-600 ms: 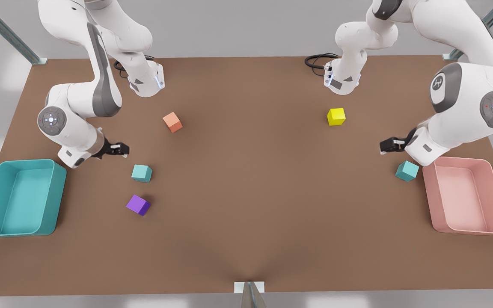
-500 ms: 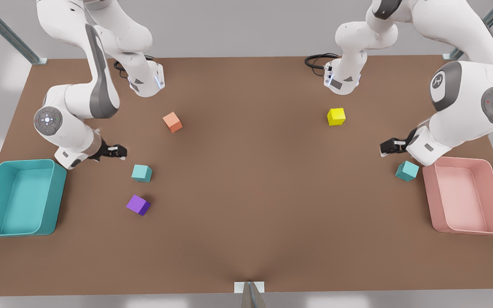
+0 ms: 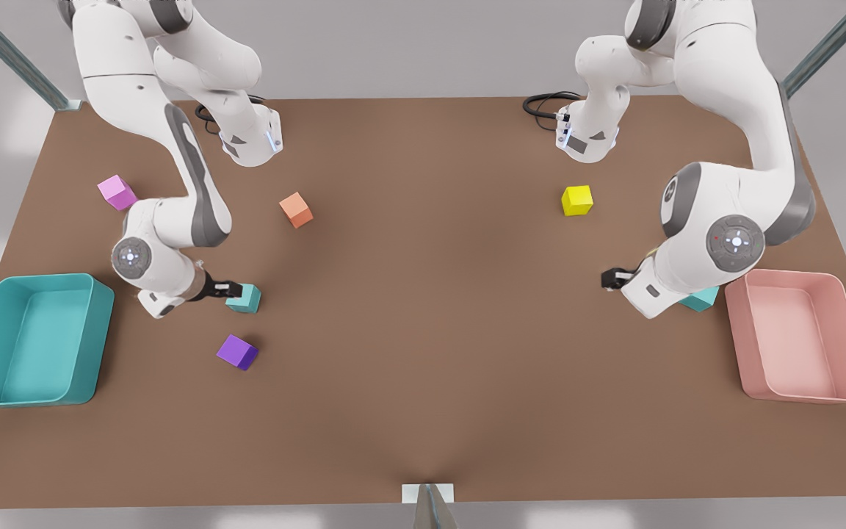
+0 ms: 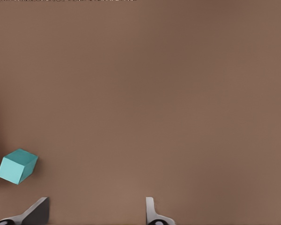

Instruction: Stack the two blue cubes on top of each other

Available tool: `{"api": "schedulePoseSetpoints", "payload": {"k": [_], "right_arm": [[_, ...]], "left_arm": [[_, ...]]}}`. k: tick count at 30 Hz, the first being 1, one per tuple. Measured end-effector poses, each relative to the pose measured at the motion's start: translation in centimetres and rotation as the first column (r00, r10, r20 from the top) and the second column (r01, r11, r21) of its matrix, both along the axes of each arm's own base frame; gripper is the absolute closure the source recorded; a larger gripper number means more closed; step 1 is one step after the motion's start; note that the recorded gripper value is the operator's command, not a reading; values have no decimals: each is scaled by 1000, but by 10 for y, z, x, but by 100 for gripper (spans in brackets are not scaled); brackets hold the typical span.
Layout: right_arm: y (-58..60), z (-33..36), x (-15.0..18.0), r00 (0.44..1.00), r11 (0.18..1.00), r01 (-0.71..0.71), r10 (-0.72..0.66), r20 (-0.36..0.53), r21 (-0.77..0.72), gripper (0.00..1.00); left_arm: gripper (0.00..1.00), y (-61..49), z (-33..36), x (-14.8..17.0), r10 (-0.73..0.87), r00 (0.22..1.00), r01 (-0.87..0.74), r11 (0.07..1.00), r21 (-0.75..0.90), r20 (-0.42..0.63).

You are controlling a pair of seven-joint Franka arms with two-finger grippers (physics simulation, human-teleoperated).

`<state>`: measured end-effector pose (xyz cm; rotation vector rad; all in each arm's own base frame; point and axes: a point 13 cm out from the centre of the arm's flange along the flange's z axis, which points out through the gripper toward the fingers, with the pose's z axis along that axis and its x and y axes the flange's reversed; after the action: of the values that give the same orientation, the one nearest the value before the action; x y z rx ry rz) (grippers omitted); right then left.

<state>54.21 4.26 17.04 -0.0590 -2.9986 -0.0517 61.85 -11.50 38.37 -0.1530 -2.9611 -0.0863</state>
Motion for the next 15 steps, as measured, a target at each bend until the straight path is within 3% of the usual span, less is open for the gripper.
{"api": "schedulePoseSetpoints", "payload": {"k": [15], "right_arm": [[-5,-49,-26,979,979,202,-202,-5,-2,0]], "left_arm": [[0,26,7,-11,-40,999,40,999,35,-3]]}}
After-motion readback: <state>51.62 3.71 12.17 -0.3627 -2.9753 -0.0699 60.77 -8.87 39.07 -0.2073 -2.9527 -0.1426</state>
